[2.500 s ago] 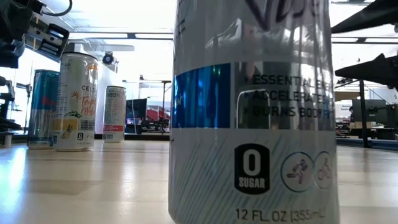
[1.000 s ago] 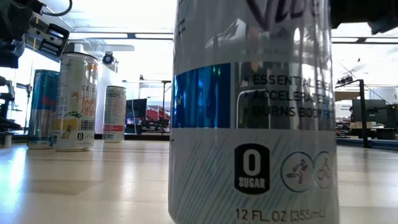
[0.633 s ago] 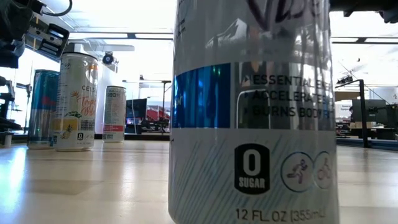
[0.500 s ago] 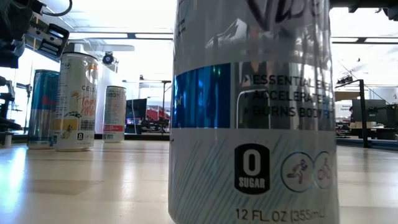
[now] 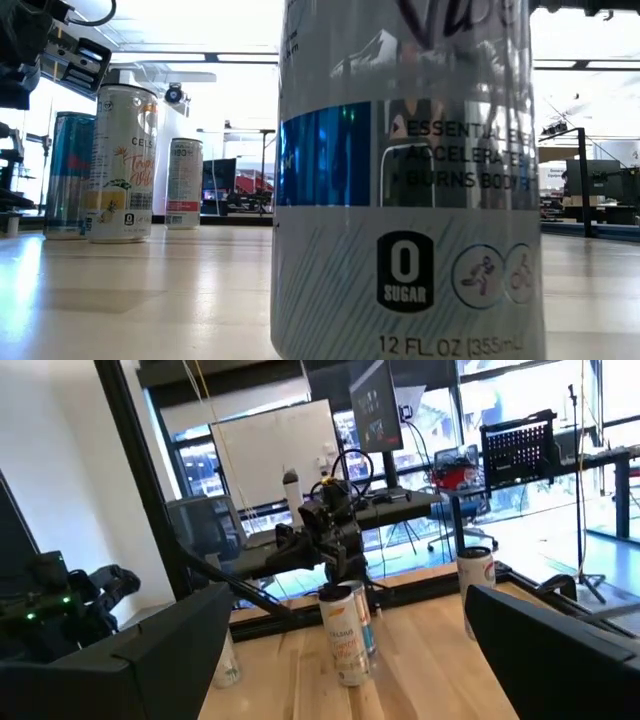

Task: Place canned beverage on shelf
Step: Put the top white pink soda can on the shelf

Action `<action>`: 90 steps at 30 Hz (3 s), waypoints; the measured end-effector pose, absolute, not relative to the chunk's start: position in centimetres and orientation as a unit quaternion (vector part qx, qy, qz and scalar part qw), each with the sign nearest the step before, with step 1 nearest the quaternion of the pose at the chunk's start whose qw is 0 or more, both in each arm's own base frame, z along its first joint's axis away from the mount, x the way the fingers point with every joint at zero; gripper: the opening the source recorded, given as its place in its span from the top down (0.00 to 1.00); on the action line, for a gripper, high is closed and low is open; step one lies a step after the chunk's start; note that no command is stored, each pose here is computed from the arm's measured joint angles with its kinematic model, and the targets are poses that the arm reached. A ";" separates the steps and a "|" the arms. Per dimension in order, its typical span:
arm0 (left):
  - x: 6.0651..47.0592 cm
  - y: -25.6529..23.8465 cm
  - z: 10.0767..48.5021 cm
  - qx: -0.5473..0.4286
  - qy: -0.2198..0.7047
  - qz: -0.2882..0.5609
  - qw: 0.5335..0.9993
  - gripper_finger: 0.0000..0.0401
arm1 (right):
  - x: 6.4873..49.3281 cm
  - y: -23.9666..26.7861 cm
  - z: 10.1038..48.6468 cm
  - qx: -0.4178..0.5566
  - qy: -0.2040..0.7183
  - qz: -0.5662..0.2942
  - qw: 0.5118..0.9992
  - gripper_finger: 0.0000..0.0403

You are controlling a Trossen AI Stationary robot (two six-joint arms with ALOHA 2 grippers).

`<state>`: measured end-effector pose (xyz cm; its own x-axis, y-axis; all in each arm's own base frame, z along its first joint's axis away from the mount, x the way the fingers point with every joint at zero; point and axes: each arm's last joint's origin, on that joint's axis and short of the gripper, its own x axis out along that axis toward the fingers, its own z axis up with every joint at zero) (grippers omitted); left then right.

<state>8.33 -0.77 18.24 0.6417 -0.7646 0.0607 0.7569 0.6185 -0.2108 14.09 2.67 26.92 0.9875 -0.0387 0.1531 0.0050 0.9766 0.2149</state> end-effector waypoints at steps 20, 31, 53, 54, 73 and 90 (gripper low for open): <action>8.3 -0.8 18.2 -0.109 0.018 -0.423 0.899 0.99 | 10.4 1.6 19.5 0.116 -0.137 -0.031 0.983 0.03; 8.3 -0.8 18.2 -0.109 0.018 -0.423 0.899 0.99 | 9.6 1.4 18.2 0.114 -0.083 -0.036 0.989 0.03; 8.3 -0.8 18.2 -0.112 0.019 -0.423 0.899 0.99 | 9.7 1.4 18.2 0.113 -0.082 -0.035 0.990 0.03; 8.3 -0.8 18.2 -0.112 0.019 -0.423 0.899 0.99 | 9.7 1.4 18.2 0.113 -0.082 -0.035 0.990 0.03; 8.3 -0.8 18.2 -0.148 0.036 -0.422 0.894 0.99 | 9.7 1.4 18.2 0.113 -0.081 -0.034 0.990 0.03; 9.1 0.3 18.8 -0.204 -0.030 -0.207 0.956 0.99 | 9.7 1.4 18.2 0.113 -0.082 -0.036 0.990 0.03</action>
